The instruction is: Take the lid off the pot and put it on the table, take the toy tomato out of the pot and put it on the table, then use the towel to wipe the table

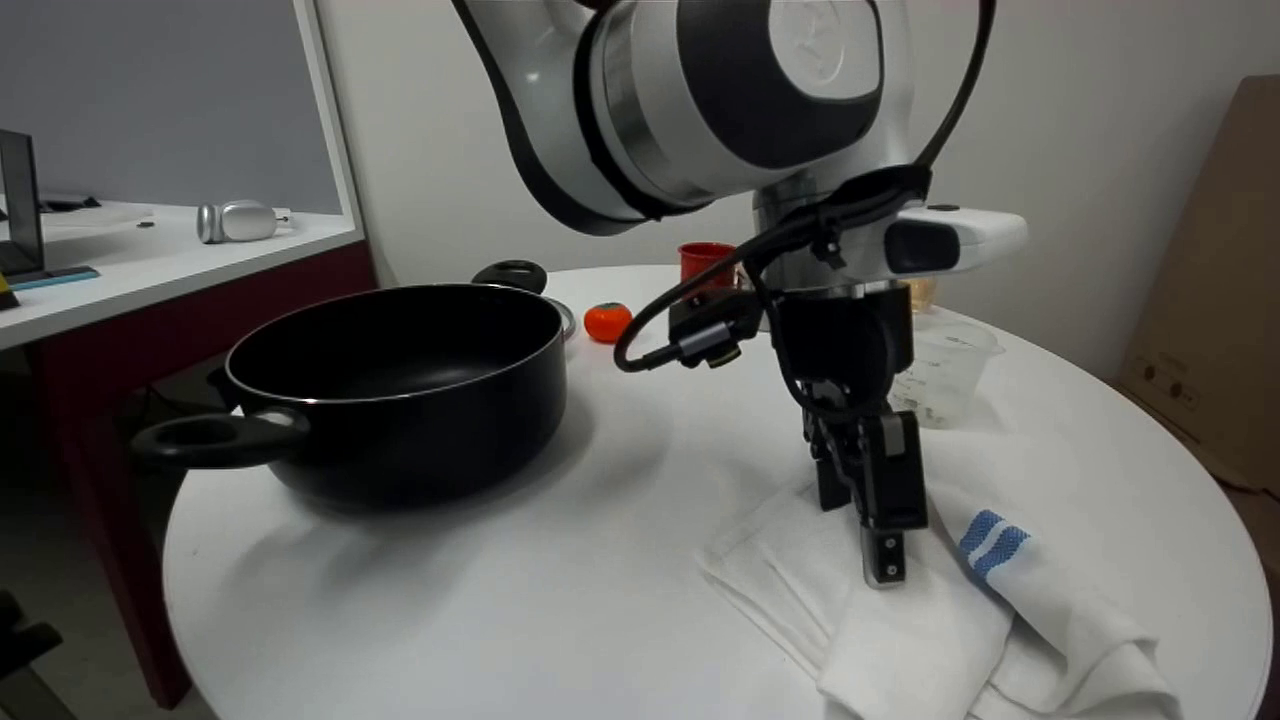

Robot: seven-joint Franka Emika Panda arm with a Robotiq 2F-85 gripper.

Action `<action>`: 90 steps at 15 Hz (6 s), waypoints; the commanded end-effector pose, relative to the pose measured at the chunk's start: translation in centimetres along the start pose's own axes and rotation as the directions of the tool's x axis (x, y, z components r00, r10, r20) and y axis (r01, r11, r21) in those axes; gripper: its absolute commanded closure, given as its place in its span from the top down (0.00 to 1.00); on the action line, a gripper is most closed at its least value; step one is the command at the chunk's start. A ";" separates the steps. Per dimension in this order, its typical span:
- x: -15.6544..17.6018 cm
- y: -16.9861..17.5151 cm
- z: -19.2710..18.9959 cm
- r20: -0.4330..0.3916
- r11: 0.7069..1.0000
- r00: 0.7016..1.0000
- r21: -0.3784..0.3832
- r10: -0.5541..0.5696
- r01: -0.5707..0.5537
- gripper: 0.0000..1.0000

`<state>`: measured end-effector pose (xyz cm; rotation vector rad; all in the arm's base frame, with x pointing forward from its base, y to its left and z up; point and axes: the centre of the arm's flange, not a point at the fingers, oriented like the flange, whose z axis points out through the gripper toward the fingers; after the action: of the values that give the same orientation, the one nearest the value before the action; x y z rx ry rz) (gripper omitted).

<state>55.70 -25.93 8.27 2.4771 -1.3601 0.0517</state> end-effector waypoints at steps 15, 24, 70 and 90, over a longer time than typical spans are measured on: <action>-6.6 -9.3 -4.8 0.076 0.898 0.931 0.303 -0.357 0.319 0.04; -12.6 -13.5 -6.2 0.089 0.747 0.791 0.407 -0.606 0.526 0.04; -4.6 10.3 -2.8 0.291 0.933 0.952 0.359 -0.100 -0.011 0.76; -5.0 9.9 -3.0 0.270 0.950 0.954 0.311 -0.127 0.039 0.00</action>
<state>44.13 -26.63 12.36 2.8937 -1.4957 -0.1238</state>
